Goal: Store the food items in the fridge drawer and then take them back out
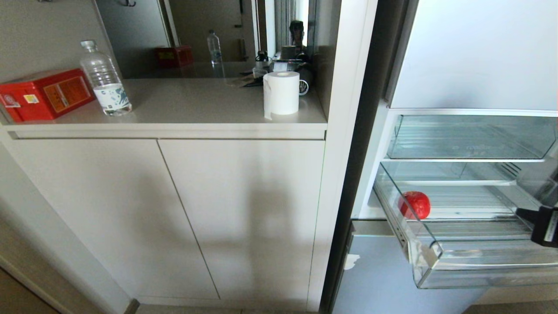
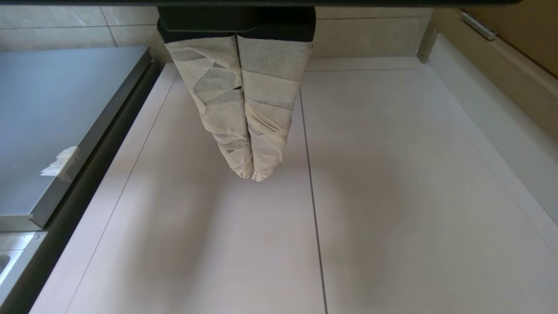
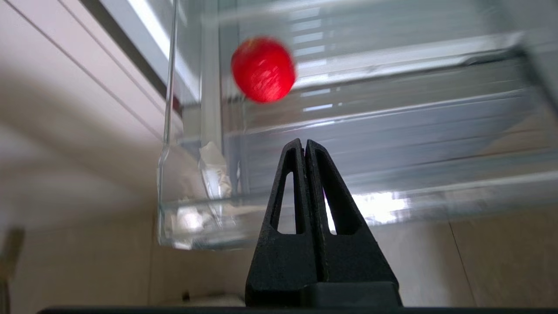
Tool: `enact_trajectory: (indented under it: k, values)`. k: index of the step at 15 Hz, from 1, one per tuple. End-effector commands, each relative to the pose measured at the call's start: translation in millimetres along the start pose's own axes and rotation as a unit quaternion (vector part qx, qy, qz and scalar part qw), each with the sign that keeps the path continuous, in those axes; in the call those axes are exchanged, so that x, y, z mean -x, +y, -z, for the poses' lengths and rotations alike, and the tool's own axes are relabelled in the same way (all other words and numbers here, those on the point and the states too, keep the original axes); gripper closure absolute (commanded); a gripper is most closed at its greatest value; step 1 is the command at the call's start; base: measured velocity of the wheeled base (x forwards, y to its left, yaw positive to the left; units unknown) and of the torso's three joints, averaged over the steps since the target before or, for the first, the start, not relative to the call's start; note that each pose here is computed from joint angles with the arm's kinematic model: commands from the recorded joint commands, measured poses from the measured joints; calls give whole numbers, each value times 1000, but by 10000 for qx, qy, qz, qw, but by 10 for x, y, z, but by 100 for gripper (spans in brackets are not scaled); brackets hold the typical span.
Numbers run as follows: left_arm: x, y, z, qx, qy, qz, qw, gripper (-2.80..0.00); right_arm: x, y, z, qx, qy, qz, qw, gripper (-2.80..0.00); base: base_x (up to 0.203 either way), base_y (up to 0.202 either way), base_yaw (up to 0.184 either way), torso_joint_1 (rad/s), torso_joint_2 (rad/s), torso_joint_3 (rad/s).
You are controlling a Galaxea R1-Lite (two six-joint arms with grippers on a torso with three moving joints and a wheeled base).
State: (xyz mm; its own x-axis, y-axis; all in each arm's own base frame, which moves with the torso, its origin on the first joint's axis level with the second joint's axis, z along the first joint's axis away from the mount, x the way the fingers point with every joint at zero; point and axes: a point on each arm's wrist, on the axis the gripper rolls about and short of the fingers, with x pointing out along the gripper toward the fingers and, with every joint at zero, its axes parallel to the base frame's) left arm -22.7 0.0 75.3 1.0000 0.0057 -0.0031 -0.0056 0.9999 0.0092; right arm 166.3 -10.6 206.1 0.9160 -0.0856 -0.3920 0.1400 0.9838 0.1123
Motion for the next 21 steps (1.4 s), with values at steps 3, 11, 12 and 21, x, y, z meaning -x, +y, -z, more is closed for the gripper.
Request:
enact_trajectory:
  k: [3,11,12,21]
  values:
    - [0,0,0,0,0,-2,10000,0,-796,199,-155,43,787,-230,9966,-280,0,0,0,0,0,0]
    - [-1,0,-1,0,7,-2,10000,0,-1426,268,-126,1,1367,-181,9904,-280,0,0,0,0,0,0]
    - [-1,0,0,0,3,-2,10000,0,-1487,271,-107,3,1424,-171,9897,-280,0,0,0,0,0,0]
    - [0,0,0,0,0,-2,10000,0,-2212,285,154,-198,1348,-142,9906,-280,0,0,0,0,0,0]
